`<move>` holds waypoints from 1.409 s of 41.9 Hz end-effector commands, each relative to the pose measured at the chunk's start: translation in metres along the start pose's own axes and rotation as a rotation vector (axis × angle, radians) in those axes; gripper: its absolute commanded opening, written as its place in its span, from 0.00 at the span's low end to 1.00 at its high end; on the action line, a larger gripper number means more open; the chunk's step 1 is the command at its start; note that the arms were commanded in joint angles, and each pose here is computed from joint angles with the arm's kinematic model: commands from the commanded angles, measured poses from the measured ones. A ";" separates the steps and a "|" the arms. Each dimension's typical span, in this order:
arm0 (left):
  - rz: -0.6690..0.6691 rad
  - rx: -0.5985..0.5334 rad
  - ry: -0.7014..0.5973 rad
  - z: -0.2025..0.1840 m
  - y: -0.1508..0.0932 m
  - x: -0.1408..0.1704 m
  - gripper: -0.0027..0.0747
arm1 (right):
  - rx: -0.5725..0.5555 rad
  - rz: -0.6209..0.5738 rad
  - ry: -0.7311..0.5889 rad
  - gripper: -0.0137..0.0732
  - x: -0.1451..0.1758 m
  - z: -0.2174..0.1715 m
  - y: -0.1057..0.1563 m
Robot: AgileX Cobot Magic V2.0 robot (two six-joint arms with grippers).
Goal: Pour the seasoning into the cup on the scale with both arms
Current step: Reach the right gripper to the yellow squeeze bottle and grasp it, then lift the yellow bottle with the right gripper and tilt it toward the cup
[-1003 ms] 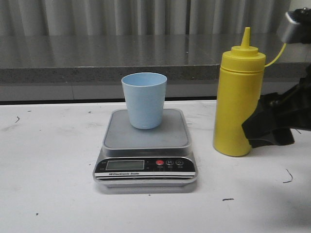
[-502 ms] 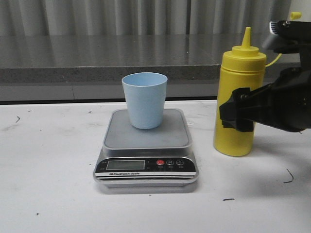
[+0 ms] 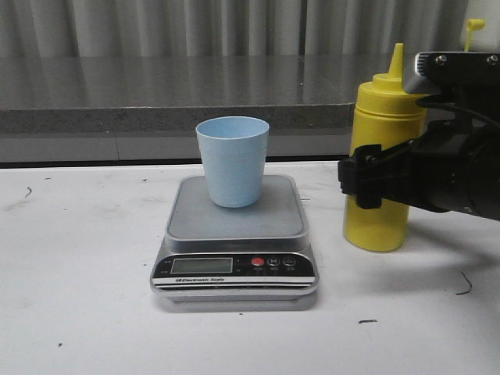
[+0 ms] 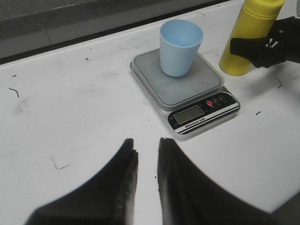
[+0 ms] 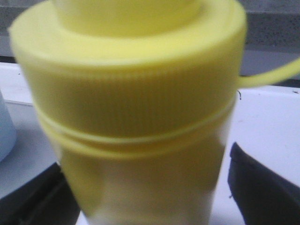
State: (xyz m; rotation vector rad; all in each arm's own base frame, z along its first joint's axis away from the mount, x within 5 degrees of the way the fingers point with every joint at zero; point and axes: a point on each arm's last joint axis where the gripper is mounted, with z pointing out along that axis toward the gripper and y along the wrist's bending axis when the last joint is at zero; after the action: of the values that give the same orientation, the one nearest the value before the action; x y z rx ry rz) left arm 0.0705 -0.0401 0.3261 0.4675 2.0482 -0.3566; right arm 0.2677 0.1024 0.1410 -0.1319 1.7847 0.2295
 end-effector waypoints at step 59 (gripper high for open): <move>-0.007 0.008 -0.093 -0.004 -0.001 -0.013 0.18 | -0.207 -0.829 0.492 0.58 -0.188 0.011 0.045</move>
State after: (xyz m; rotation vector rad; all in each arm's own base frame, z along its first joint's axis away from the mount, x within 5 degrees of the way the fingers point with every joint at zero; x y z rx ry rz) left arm 0.0705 -0.0401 0.3261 0.4675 2.0482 -0.3566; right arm 0.3064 0.1386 0.3042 -1.0554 2.1213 -0.1241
